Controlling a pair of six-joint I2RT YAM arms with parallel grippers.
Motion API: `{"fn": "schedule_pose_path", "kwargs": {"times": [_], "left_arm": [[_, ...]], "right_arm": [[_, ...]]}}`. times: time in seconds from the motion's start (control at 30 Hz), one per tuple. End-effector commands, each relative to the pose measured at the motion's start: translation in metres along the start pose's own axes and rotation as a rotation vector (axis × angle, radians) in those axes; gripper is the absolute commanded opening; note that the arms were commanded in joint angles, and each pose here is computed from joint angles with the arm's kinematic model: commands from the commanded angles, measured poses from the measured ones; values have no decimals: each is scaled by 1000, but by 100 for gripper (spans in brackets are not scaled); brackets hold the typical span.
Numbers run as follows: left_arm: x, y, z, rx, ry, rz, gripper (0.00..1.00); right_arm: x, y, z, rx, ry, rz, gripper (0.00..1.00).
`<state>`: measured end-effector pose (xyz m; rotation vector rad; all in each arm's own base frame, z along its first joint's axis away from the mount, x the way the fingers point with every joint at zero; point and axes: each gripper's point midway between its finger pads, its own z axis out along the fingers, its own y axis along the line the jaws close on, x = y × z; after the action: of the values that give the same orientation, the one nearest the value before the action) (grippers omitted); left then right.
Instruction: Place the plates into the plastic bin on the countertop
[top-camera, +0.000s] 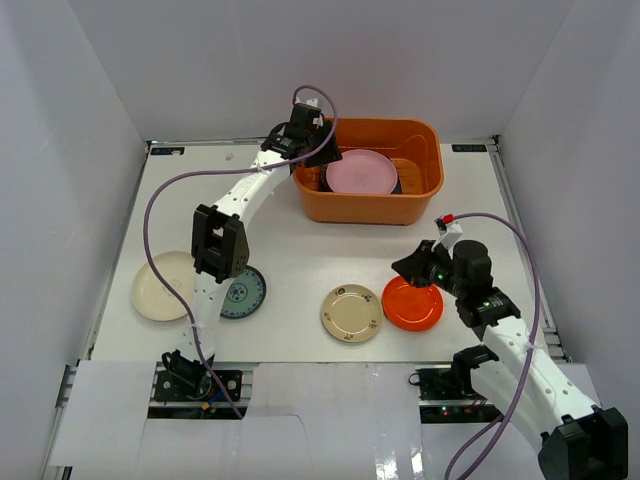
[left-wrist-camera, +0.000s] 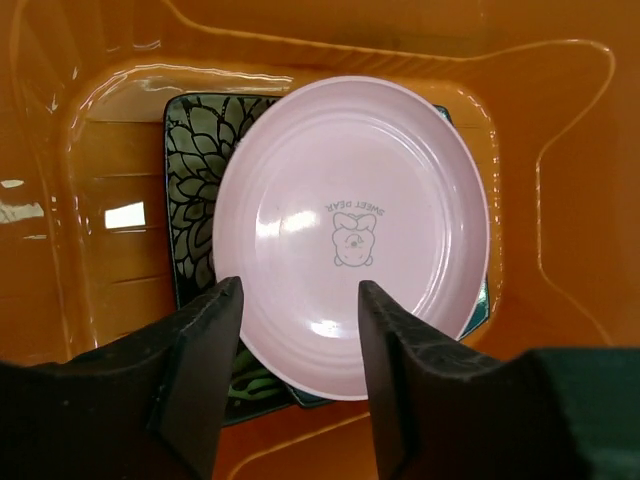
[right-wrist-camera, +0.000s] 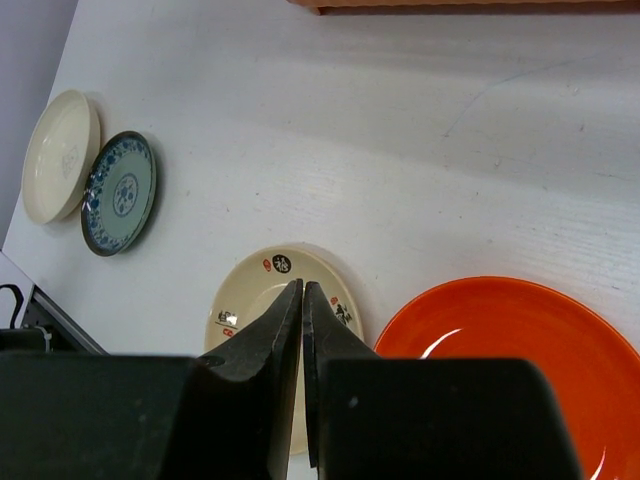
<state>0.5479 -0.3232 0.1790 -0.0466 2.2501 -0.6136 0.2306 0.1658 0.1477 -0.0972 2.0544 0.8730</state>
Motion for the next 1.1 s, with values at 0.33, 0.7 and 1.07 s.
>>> {"fn": "schedule_pose_path", "kwargs": {"times": [0.33, 0.7, 1.07], "left_arm": [[-85, -79, -114, 253, -238, 86, 89], [-38, -43, -371, 294, -544, 79, 98], [35, -13, -474, 403, -545, 51, 98]], "right_arm": [[-43, 46, 15, -76, -80, -70, 13], [3, 187, 115, -268, 87, -219, 27], [65, 319, 242, -433, 184, -425, 55]]}}
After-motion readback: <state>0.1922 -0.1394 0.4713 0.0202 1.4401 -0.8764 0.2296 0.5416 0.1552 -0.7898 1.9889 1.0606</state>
